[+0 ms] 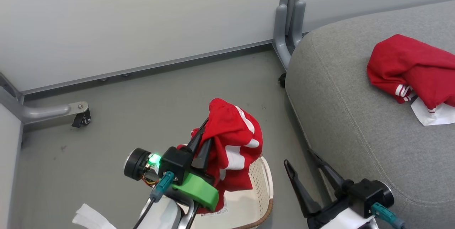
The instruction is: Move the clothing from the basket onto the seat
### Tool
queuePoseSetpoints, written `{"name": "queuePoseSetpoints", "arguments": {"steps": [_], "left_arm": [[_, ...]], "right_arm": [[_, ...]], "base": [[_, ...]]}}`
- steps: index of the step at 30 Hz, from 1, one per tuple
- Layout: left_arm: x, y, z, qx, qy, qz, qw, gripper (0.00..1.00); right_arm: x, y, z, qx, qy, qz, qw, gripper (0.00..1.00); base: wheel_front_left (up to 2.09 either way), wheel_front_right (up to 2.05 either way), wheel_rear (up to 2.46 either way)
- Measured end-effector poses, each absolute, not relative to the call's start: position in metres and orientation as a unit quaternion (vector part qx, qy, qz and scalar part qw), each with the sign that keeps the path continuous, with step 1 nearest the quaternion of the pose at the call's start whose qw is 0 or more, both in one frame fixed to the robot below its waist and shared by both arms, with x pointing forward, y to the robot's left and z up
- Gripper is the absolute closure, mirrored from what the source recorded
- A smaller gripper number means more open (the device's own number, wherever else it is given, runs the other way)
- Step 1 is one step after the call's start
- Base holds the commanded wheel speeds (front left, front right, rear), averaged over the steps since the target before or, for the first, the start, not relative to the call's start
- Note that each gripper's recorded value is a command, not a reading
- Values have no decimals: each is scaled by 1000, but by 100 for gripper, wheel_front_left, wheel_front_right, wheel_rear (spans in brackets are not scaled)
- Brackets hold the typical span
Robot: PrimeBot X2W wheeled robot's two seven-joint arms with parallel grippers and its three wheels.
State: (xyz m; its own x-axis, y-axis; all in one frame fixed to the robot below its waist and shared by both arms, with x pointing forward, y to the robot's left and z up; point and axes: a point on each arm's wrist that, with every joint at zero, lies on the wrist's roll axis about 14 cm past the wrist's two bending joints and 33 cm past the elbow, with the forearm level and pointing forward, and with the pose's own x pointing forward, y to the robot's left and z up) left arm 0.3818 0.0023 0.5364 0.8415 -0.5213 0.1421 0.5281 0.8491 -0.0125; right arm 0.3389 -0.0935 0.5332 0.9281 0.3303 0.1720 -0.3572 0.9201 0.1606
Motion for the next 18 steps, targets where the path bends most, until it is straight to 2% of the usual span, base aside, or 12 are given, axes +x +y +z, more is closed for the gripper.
{"name": "queuePoseSetpoints", "arguments": {"steps": [12, 18], "left_arm": [[370, -25, 554, -53, -84, -321, 942, 100], [364, -45, 568, -56, -97, -357, 927, 100]], "right_arm": [[342, -44, 514, 23, -42, 277, 960, 0], [354, -38, 505, 7, -27, 292, 956, 0]], "base": [[0, 0, 0], [0, 0, 0]]}}
